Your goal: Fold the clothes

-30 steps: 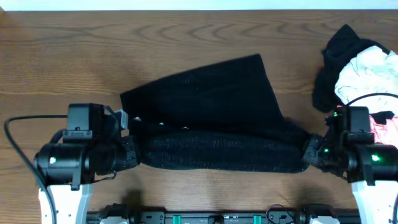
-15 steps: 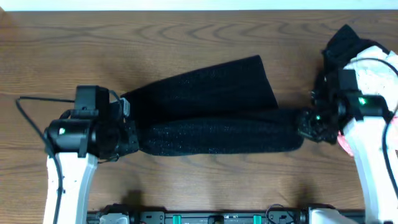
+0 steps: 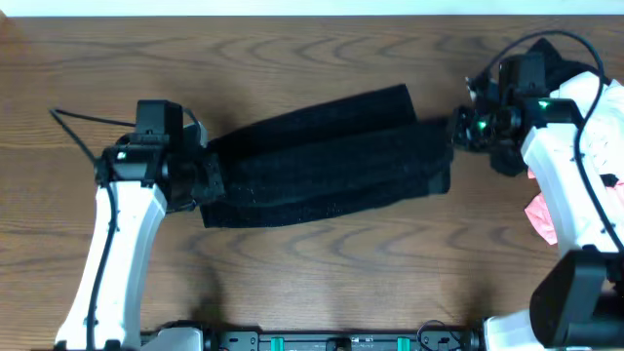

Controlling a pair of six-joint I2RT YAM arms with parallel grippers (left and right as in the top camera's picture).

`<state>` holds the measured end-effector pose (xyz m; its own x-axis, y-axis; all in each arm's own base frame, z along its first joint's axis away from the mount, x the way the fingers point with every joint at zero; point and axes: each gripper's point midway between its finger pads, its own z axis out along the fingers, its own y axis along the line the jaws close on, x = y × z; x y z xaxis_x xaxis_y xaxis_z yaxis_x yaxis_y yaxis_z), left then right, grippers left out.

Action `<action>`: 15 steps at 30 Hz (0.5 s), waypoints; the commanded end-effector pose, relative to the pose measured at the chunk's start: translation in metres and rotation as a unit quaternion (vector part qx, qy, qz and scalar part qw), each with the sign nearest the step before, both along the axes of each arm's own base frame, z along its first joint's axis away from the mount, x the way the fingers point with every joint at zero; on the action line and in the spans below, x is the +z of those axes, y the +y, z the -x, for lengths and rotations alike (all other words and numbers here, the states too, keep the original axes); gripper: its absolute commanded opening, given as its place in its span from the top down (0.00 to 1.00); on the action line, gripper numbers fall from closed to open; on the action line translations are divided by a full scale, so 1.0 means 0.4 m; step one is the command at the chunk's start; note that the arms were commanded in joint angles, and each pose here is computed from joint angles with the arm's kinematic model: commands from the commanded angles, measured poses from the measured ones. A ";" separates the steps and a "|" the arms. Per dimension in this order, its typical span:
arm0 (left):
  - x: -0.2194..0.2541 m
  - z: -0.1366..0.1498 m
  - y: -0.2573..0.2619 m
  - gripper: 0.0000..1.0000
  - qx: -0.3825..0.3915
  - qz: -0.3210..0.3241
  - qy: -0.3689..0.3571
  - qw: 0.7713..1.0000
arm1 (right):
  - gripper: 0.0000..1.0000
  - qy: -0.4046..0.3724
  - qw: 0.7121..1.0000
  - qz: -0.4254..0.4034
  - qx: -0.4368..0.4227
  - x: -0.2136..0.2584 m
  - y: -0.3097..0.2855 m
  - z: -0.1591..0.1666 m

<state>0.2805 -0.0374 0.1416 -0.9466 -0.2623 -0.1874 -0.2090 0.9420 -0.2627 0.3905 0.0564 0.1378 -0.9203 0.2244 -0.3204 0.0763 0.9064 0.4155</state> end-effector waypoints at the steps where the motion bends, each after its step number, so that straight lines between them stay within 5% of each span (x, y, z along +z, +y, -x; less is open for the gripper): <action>1: -0.016 -0.036 0.079 0.93 0.042 -0.068 -0.001 0.997 | 0.98 -0.034 0.999 -0.039 0.013 0.017 0.036 -0.059; 15: -0.090 -0.126 0.151 0.93 0.080 -0.084 -0.007 0.993 | 0.97 -0.009 0.998 -0.062 0.008 -0.148 0.093 -0.147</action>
<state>0.3251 -0.0008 0.1012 -0.9163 -0.3374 -0.2158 -0.3037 0.9366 -0.1749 0.4373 0.0933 0.0737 -0.9309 0.2266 -0.2866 0.0495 0.8554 0.5156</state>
